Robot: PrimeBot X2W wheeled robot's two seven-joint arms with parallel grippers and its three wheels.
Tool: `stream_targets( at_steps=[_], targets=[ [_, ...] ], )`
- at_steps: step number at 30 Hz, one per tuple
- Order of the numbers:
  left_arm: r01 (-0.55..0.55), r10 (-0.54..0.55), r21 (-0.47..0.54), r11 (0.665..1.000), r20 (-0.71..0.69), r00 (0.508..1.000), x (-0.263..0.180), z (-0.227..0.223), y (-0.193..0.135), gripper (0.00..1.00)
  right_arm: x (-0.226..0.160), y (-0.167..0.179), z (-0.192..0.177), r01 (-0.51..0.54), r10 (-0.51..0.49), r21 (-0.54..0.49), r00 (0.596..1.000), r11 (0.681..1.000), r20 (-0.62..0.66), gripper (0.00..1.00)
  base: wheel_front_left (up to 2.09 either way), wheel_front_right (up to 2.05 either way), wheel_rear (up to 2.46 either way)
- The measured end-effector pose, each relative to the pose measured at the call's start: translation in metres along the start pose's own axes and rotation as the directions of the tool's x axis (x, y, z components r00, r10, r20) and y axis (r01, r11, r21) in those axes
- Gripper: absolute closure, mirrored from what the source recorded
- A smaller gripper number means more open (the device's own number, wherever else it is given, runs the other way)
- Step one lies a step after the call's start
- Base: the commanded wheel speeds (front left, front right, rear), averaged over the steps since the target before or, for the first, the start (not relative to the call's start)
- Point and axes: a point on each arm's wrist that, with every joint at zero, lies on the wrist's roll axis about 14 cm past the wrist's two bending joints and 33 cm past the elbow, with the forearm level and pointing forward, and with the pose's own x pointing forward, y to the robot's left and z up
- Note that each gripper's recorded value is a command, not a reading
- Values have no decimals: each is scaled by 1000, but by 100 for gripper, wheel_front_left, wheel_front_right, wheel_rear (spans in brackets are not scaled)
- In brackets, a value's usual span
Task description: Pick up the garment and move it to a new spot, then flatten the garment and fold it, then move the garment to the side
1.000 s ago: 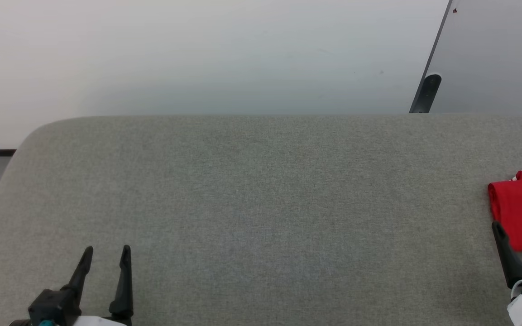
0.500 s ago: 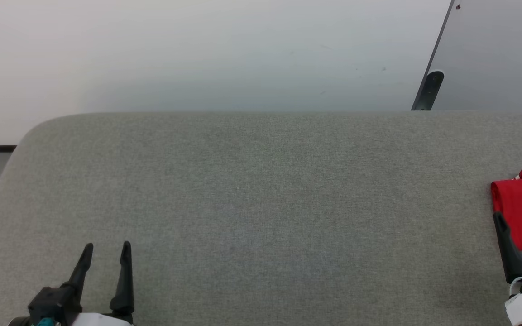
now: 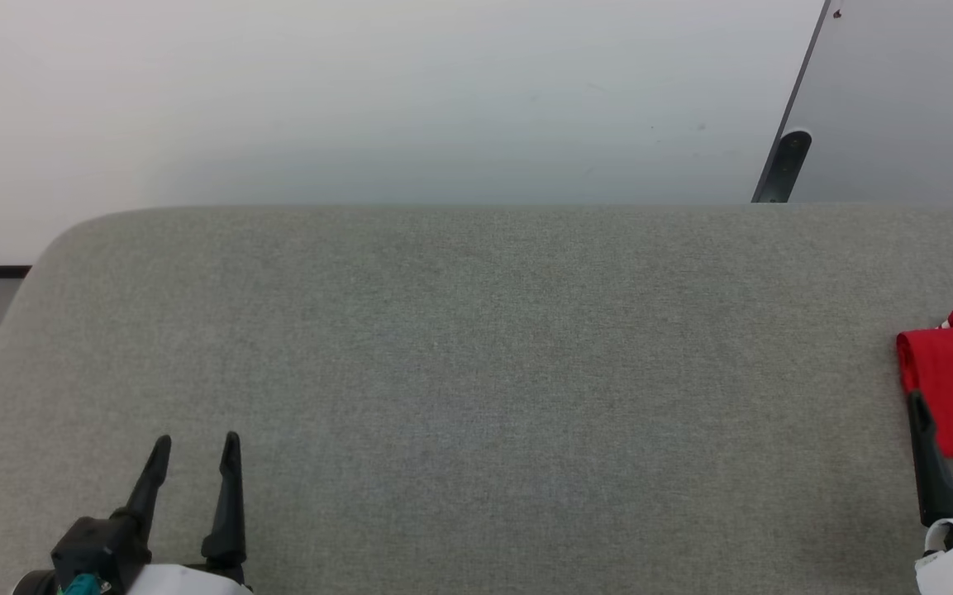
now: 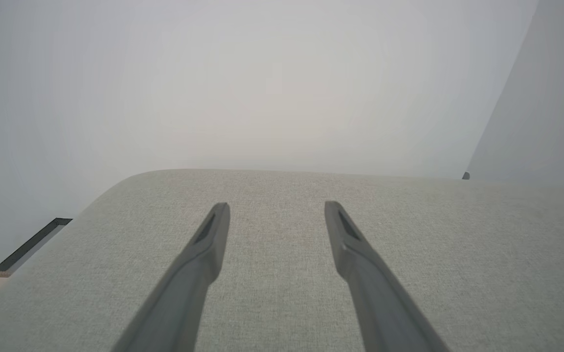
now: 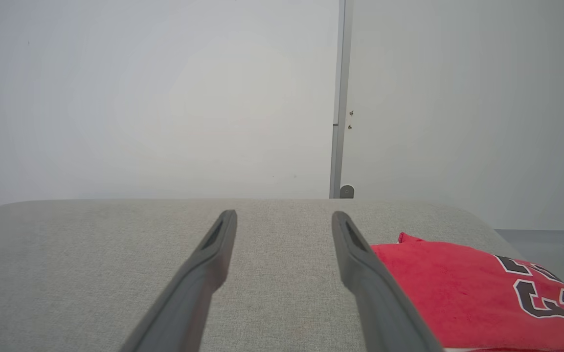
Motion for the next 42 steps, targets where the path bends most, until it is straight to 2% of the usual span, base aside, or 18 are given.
stream_targets(
  at_steps=[37, 38, 42],
  targets=[
    [18, -18, 3, 1000, -1, 1000, 2, -1, 1, 0, 3, 10, -12, -21, 22, 18, 999, 1000, -28, 0, 0, 0, 0],
    [20, -20, 1, 1000, -1, 1000, 3, -1, 1, 100, 3, 10, -12, -22, 22, 18, 999, 1000, -29, 100, 0, 0, 0],
    [14, -15, -21, 1000, -54, 998, -4, -18, -3, 100, -2, 11, -28, -9, 12, 39, 997, 999, -73, 100, 0, 0, 0]
  ],
)
